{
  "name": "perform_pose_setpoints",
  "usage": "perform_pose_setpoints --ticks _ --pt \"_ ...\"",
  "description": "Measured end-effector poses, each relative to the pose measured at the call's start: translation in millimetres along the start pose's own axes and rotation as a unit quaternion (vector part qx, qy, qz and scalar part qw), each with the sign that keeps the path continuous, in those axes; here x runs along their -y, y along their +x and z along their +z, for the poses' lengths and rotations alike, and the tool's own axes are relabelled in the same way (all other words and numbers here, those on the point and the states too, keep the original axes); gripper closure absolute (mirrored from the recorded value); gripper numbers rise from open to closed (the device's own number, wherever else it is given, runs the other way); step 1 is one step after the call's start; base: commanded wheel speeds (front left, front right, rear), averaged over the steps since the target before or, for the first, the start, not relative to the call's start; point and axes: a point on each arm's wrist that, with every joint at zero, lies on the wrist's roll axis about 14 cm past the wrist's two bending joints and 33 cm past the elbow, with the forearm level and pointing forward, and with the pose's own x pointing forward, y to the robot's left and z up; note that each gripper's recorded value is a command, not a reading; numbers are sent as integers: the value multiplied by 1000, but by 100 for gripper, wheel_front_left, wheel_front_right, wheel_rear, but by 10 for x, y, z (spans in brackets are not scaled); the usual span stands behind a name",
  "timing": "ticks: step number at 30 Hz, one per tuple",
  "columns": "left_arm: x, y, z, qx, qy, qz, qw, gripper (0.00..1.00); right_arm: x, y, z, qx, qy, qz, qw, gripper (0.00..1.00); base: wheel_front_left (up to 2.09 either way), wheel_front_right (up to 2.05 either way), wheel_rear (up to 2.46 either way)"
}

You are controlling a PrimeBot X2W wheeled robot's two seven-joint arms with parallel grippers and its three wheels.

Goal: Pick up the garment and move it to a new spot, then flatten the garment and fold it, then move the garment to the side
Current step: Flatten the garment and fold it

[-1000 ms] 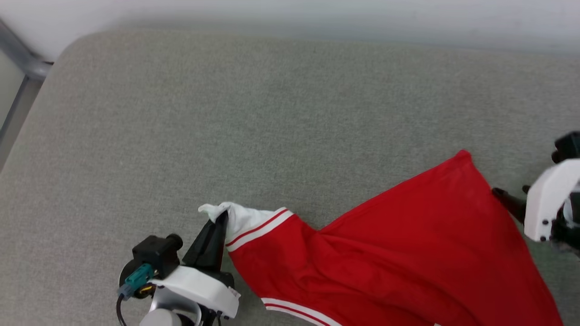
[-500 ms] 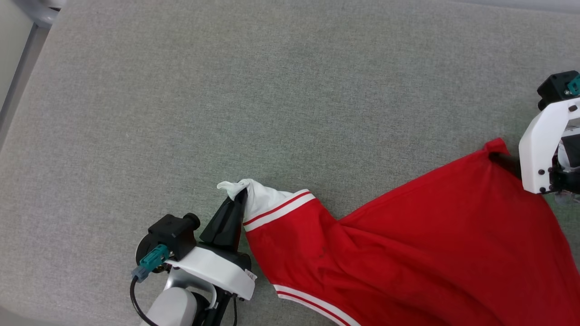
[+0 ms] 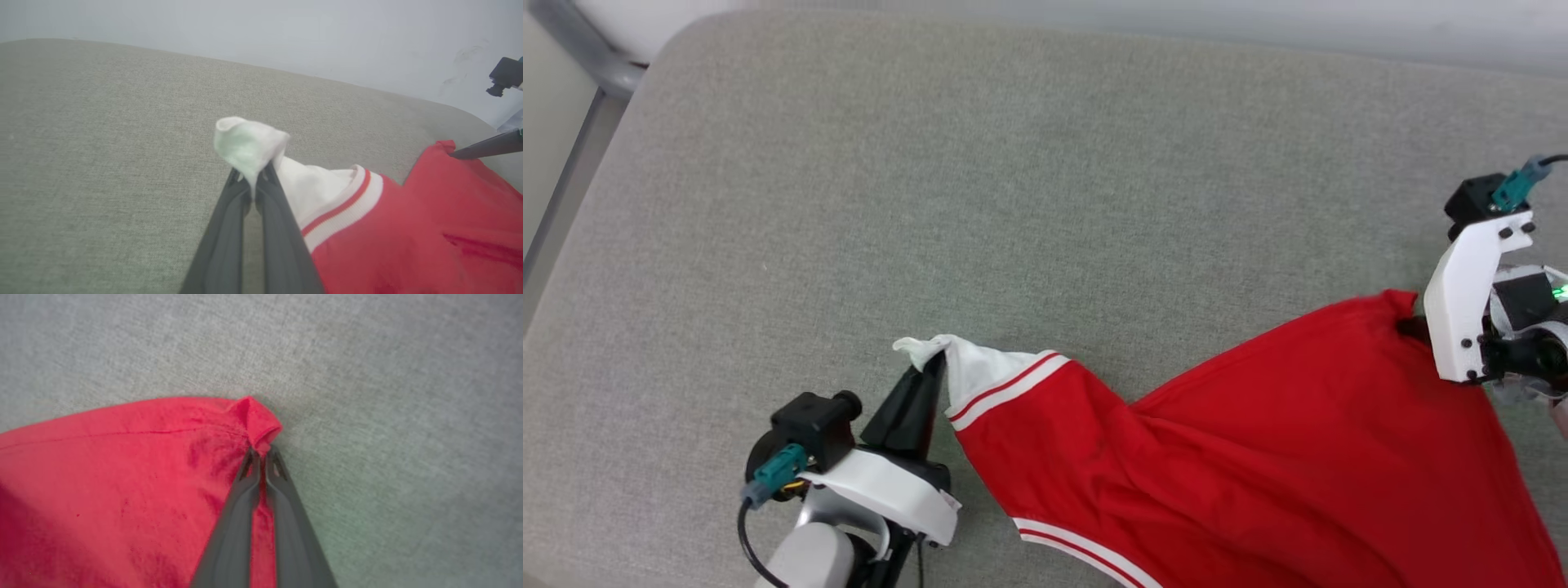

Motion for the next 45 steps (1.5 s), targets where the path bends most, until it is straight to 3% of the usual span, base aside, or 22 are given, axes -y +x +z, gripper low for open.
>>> perform_pose_setpoints --ticks 7,15,23,29,39,42,45 --pt "-37 97 452 46 31 -14 998 100 113 -467 288 104 24 -18 994 100 0 0 0" --pt "56 515 1223 109 65 -45 991 100 334 -1127 703 238 35 -62 969 100 0 0 0" --pt "82 1063 1940 148 82 -47 985 100 668 -1748 1361 372 29 -124 920 100 0 0 0" --pt "49 1472 2562 196 113 -36 973 100 854 -2170 1936 466 18 -162 870 100 0 0 0" --pt "-43 2056 3165 248 133 -11 960 100 984 -2470 2592 552 5 -189 812 100 0 0 0" --pt "-75 2250 3145 248 132 -7 960 100 1029 -2368 2701 555 1 -194 809 100 0 0 0" --pt "-161 2468 2944 230 125 0 965 100 1056 -2083 2746 543 3 -189 818 100 0 0 0"
